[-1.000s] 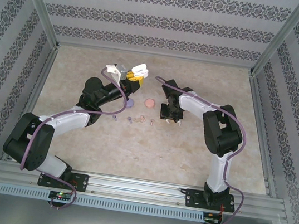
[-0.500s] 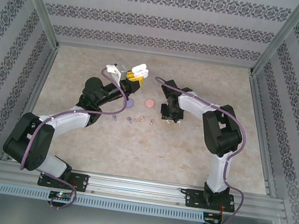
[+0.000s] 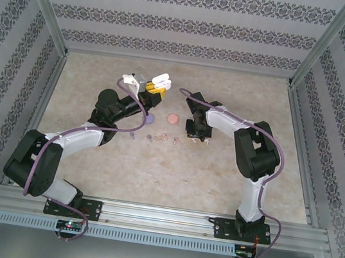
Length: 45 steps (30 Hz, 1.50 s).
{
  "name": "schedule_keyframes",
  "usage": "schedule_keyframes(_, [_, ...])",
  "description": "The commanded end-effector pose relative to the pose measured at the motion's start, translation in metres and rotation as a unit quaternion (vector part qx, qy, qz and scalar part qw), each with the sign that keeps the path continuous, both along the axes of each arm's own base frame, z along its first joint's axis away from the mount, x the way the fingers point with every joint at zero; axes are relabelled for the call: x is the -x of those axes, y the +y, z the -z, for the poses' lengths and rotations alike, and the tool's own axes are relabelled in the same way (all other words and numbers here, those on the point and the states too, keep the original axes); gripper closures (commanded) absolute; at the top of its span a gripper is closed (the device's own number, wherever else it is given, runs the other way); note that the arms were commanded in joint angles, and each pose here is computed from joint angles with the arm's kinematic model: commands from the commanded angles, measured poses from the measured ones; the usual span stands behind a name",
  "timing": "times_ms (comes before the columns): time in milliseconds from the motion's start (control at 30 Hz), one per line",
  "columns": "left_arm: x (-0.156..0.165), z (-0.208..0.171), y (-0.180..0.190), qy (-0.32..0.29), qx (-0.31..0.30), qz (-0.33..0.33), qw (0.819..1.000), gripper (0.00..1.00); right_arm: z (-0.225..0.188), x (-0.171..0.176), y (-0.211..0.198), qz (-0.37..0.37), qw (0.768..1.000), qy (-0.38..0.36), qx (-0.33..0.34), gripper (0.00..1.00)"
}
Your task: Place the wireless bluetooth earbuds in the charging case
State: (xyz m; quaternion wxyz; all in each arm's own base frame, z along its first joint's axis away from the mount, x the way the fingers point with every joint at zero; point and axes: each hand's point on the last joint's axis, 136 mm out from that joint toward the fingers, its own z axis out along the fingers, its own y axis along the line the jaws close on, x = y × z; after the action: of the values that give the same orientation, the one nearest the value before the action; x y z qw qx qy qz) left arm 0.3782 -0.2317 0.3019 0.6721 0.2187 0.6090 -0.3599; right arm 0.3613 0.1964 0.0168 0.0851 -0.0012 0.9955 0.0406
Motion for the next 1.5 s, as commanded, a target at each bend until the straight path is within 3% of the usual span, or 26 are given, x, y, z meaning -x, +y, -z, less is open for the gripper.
schedule_keyframes(0, [0.006,-0.016,-0.005,-0.026,0.016,0.012,0.999,1.0,-0.014,0.008,0.005,0.009,1.0,-0.008,-0.014,0.77])
schedule_keyframes(267, [0.009,-0.028,-0.004,-0.046,0.007,0.01,0.999,1.0,-0.072,-0.002,0.011,0.04,0.992,-0.082,-0.085,0.78])
schedule_keyframes(467, [0.011,-0.041,-0.001,-0.066,0.004,-0.001,0.998,1.0,-0.148,-0.008,0.017,0.055,0.967,-0.177,-0.177,0.78])
schedule_keyframes(733, [0.013,-0.051,0.0,-0.088,0.001,-0.007,0.996,1.0,-0.28,-0.007,0.023,0.049,0.892,-0.327,-0.309,0.78])
schedule_keyframes(1000, [0.019,-0.053,-0.021,-0.124,-0.069,0.009,0.99,1.0,-0.39,0.008,0.029,0.014,0.786,-0.462,-0.411,0.77])
schedule_keyframes(1200, [0.018,-0.056,-0.04,-0.152,-0.11,0.011,0.982,1.0,-0.43,0.023,0.042,-0.022,0.719,-0.523,-0.458,0.77])
schedule_keyframes(1467, [0.013,-0.054,-0.061,-0.166,-0.132,0.003,0.977,1.0,-0.43,0.028,0.058,-0.033,0.679,-0.544,-0.492,0.77])
